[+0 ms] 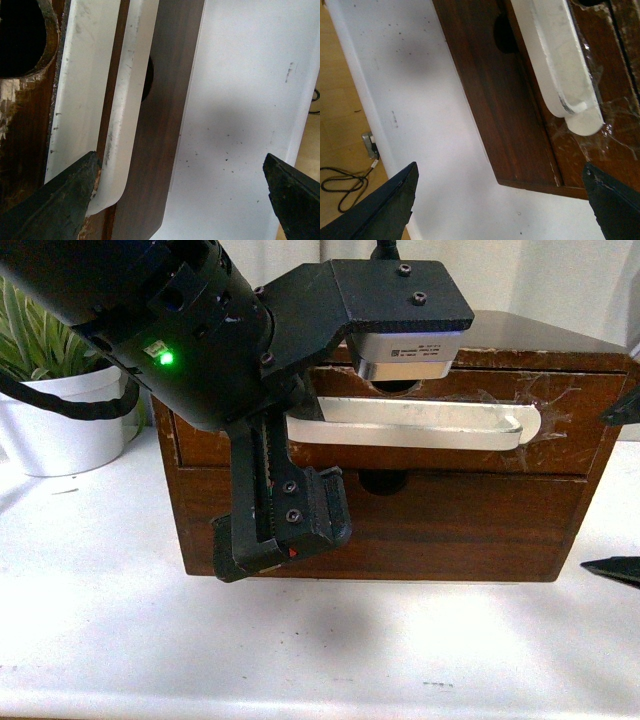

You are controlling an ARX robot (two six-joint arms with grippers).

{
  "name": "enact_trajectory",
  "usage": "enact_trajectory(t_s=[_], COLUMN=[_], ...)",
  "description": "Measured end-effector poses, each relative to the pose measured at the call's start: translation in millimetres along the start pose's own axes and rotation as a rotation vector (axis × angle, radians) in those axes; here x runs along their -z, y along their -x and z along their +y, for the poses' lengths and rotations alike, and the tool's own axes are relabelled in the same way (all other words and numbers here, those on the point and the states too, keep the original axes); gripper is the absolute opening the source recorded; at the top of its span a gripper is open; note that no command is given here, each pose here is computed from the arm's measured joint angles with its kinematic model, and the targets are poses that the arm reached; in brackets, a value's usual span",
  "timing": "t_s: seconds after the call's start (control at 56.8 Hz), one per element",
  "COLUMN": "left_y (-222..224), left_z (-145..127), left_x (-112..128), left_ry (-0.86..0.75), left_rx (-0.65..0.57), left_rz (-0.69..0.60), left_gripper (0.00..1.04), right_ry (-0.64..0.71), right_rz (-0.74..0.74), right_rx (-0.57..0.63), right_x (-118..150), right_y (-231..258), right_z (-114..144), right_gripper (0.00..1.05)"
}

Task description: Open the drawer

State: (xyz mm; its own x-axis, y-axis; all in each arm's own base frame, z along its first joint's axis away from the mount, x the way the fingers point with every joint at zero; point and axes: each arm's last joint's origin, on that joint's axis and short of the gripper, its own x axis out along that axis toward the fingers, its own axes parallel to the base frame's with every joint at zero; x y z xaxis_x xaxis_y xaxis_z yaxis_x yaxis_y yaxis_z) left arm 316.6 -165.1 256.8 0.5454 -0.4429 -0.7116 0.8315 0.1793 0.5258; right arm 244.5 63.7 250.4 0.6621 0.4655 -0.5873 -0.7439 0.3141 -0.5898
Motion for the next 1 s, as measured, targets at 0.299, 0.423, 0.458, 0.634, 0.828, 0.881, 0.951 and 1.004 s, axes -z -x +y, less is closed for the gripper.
enact_trajectory(t_s=[0.299, 0.423, 0.458, 0.634, 0.828, 0.881, 0.951, 1.004], left_y=[-2, -2, -2, -2, -1, -1, -1, -1], left_z=[0, 0, 0, 1, 1, 1, 1, 1], left_x=[0, 0, 0, -1, 0, 1, 2, 2], left_ry=[0.0, 0.0, 0.0, 0.0, 0.004, 0.006, 0.008, 0.009], left_rx=[-0.003, -0.004, -0.005, -0.007, -0.003, -0.002, 0.004, 0.005], left_rz=[-0.003, -0.004, -0.004, -0.007, -0.013, -0.012, -0.013, -0.014], left_gripper=[0.98, 0.98, 0.98, 0.98, 0.98, 0.98, 0.98, 0.98], right_ry=[-0.01, -0.019, -0.02, -0.035, -0.039, -0.039, -0.043, -0.044], right_rz=[-0.001, -0.005, -0.004, 0.001, 0.0, 0.003, 0.011, 0.011], right_rx=[0.006, 0.004, 0.006, 0.012, 0.01, 0.004, -0.01, -0.018], right_x=[-10, -13, -14, -15, -16, -17, -17, -18], right_y=[-24, -31, -33, -45, -52, -53, -55, -55], right_z=[-3, -5, -6, -9, -9, -10, -10, -11], right_gripper=[0.96, 0.96, 0.96, 0.96, 0.96, 0.96, 0.96, 0.96])
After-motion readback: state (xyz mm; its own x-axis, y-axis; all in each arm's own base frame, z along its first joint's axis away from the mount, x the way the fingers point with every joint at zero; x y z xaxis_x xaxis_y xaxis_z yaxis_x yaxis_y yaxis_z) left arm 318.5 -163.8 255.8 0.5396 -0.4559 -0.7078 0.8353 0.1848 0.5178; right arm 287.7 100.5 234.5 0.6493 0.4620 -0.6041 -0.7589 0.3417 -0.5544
